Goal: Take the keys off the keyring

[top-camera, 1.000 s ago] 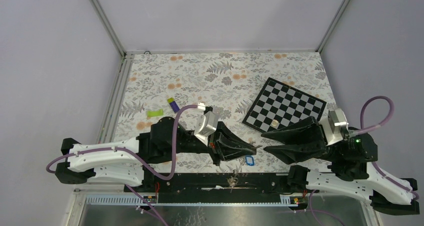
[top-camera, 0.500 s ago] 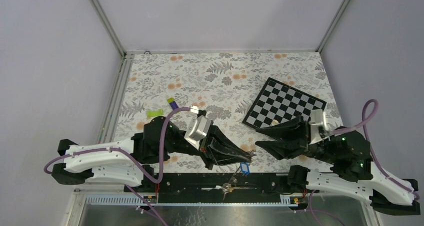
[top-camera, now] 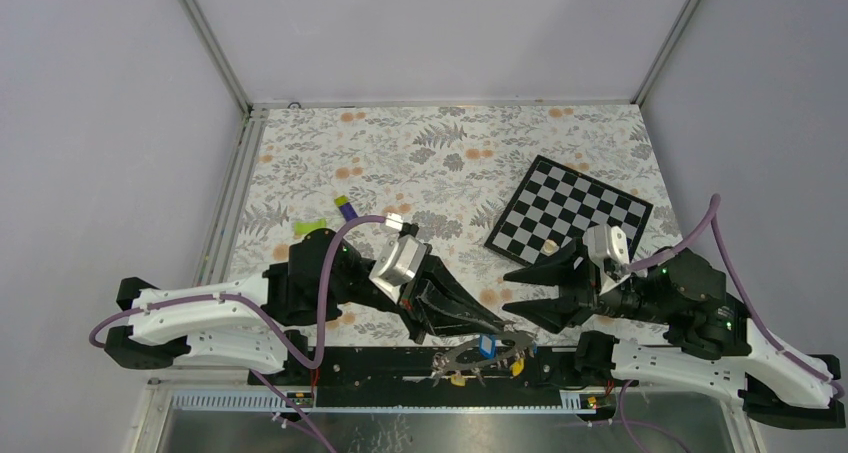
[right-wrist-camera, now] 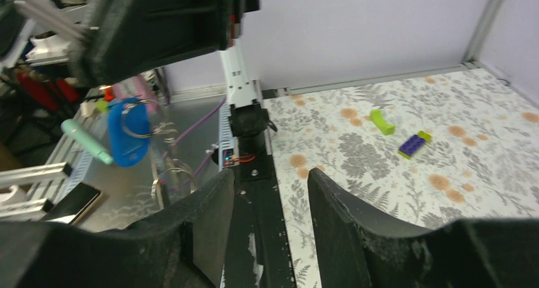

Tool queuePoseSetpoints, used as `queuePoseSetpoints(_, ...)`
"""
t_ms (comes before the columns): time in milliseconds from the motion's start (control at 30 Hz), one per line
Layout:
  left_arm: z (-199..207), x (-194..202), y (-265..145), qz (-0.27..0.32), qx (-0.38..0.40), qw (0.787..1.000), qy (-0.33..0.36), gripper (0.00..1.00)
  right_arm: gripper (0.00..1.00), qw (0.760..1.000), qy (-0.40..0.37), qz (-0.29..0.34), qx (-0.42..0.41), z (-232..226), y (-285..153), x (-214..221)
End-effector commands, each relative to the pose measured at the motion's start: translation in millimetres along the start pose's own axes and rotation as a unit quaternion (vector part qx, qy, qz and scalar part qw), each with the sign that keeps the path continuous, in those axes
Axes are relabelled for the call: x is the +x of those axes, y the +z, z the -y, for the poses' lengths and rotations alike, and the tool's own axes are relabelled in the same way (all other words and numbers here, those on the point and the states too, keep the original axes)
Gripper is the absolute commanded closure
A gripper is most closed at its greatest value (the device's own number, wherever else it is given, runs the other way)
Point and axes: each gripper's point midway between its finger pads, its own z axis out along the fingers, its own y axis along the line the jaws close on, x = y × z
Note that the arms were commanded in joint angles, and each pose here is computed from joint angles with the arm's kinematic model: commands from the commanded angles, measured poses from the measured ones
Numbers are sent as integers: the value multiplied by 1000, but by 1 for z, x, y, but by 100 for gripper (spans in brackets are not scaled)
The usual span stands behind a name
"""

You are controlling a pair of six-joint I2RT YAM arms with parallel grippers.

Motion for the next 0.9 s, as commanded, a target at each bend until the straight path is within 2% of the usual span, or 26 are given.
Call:
queuePoseSetpoints(0, 13, -41, -1, 51, 18, 998, 29, 100, 46, 998, 2, -1, -69, -27, -7, -12)
queuePoseSetpoints(300, 8, -40, -1, 57, 5, 998, 29, 100, 45, 994, 16, 43, -100, -39, -7, -27)
queuePoseSetpoints(667, 5, -42, -2, 61, -5, 998, 31, 100, 47, 987, 52, 1, -155, -58, -1, -15)
queuePoseSetpoints(867, 1, -43, -3, 64, -16, 997, 33, 100, 53, 981, 64, -8, -184, -69, -6, -16)
